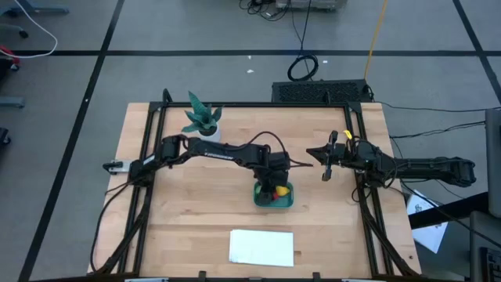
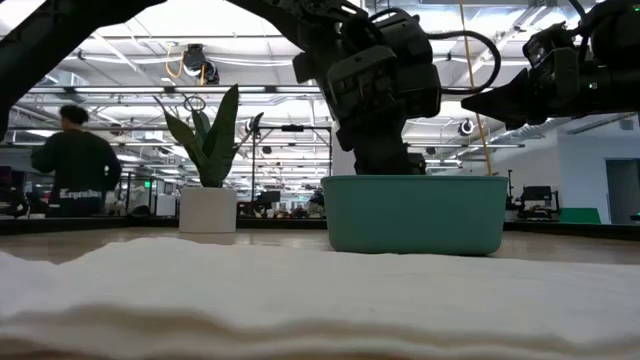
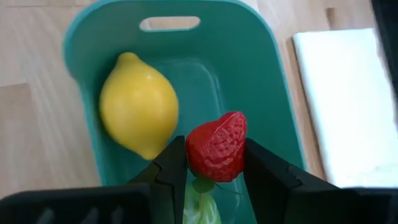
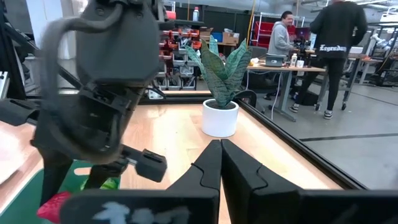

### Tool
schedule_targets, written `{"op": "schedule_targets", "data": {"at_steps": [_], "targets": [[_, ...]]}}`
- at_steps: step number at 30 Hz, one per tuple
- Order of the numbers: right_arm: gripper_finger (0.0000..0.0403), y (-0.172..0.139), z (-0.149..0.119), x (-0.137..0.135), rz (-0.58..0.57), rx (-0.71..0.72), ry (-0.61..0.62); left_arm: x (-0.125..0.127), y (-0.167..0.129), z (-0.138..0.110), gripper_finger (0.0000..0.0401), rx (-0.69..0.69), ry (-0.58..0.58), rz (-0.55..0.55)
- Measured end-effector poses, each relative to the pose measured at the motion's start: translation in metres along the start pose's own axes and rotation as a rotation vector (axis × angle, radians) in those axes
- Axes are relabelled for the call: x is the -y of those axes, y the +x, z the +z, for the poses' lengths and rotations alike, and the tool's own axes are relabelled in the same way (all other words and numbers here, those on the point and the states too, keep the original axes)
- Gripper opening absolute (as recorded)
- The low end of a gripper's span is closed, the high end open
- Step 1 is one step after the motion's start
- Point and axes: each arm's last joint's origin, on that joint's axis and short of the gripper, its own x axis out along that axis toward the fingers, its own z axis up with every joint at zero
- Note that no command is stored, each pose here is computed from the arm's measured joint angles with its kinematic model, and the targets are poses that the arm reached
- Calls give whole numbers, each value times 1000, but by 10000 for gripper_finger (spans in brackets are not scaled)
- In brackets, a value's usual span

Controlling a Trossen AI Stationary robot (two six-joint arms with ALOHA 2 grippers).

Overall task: Pick and placing Produce into tupperware
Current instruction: Put the strawberry into the bin

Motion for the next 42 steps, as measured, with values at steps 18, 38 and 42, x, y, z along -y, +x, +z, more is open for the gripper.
{"op": "schedule_targets", "data": {"at_steps": [18,38,42], "targets": [[0,0,0,0,0,-1,-6,6,4,3,126,2,79,65],[0,0,-1,0,0,-8,-7,18,11,3,127,-14,134,109],[0,0,-1,0,0,-8,-7,16,11,3,127,-20,147,129]]}}
